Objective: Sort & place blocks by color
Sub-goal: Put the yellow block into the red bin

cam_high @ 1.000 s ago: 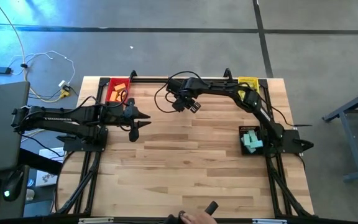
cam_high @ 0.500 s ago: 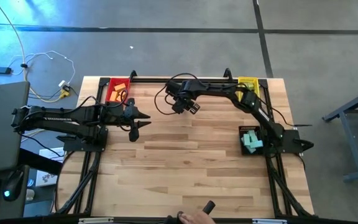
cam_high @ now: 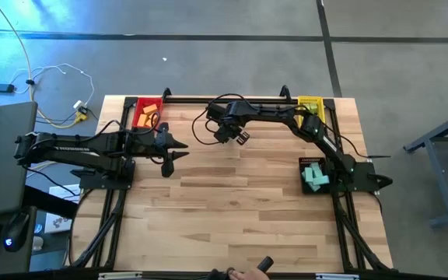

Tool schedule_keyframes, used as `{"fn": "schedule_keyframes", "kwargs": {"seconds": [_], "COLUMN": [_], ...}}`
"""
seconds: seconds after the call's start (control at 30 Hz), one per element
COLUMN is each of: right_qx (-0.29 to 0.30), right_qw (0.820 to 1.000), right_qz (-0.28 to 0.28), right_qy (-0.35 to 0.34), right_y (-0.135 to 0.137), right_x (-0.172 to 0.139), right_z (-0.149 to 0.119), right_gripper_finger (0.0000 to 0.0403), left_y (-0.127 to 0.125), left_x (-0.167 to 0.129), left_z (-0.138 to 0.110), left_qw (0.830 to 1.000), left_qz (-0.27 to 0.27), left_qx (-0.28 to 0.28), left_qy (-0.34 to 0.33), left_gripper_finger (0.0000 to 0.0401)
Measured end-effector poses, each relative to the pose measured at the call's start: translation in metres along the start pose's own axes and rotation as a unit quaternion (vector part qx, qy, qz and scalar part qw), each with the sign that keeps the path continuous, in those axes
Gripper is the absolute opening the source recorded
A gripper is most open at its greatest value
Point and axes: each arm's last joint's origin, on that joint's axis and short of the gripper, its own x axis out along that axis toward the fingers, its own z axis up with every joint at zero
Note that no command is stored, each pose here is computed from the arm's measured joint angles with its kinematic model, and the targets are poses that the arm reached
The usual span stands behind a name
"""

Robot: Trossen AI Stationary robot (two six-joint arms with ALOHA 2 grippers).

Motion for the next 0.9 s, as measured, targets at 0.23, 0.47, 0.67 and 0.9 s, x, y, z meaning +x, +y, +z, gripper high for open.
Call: {"fn": "schedule_keyframes", "kwargs": {"seconds": [0.23,0.47,0.67,0.9], "right_qx": [0.075,0.206,0.289,0.29], "right_qw": [0.997,0.979,0.956,0.949], "right_qz": [0.009,0.008,0.013,0.008], "right_qy": [0.013,-0.001,-0.046,-0.121], "right_y": [0.002,-0.006,-0.019,-0.025], "right_x": [-0.004,-0.036,-0.072,-0.122], "right_z": [-0.002,-0.007,-0.006,0.014], "right_gripper_finger": [0.0107,0.0107,0.0107,0.0107], "left_y": [0.0,0.001,0.001,0.004], "left_x": [0.0,0.0,0.0,-0.001], "left_z": [-0.001,-0.007,-0.008,-0.012], "left_qw": [1.0,0.999,0.999,0.996], "left_qz": [0.001,0.004,0.016,0.063], "left_qx": [0.001,0.005,0.006,0.011], "left_qy": [0.006,0.036,0.04,0.058], "left_gripper_finger": [0.0106,0.0106,0.0106,0.0106]}}
